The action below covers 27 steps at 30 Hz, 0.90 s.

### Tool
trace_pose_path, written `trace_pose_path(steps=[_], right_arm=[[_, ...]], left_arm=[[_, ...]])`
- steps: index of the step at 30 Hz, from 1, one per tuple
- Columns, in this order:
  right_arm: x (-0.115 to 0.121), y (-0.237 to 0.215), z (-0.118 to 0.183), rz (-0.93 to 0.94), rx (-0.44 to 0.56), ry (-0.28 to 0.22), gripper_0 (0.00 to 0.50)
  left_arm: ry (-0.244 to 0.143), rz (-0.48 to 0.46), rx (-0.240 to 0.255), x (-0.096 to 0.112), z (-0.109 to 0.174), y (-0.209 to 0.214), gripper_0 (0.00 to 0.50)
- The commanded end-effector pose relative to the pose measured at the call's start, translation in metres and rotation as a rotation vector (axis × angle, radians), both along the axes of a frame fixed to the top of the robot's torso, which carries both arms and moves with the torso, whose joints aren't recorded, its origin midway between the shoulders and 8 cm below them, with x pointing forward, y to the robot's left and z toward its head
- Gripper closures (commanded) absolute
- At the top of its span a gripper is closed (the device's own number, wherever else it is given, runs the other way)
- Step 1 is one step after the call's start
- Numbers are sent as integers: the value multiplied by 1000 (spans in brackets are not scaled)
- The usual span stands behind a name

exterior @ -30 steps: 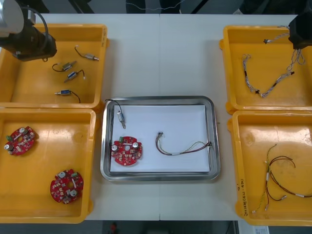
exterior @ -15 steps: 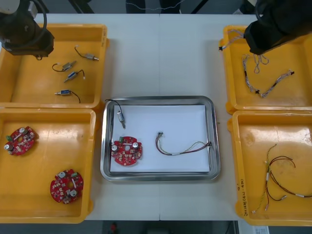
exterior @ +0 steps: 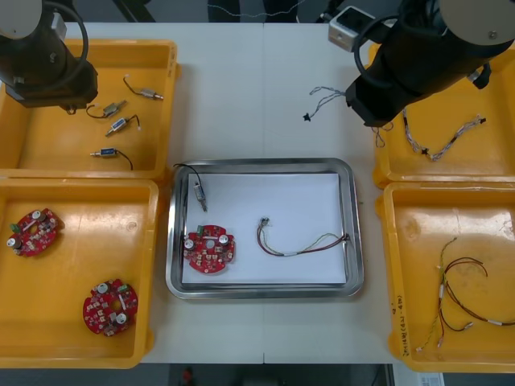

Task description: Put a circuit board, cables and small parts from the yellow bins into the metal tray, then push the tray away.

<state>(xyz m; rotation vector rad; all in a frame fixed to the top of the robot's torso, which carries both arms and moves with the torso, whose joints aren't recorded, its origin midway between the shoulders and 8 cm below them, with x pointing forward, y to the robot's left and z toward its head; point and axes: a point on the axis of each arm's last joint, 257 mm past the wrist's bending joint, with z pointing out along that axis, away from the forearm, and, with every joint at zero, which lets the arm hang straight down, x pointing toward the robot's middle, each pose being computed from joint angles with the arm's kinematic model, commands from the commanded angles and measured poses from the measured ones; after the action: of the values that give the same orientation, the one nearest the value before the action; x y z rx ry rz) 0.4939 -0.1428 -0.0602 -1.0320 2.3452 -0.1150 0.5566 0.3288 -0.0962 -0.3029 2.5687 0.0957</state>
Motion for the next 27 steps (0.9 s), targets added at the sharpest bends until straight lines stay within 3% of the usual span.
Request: trace_pose_path(steps=[1, 9, 15, 27], right_arm=[[-8, 31, -6, 195, -96, -38, 500], [-23, 61, -29, 377, -202, -34, 500], [-41, 54, -70, 412, -234, -9, 500], [-41, 77, -107, 537, -313, -68, 500]], left_arm=[[-36, 50, -19, -14, 15, 7, 500], [-25, -5, -28, -36, 16, -21, 500], [-26, -50, -45, -45, 19, -39, 500], [-7, -100, -92, -53, 19, -60, 500]])
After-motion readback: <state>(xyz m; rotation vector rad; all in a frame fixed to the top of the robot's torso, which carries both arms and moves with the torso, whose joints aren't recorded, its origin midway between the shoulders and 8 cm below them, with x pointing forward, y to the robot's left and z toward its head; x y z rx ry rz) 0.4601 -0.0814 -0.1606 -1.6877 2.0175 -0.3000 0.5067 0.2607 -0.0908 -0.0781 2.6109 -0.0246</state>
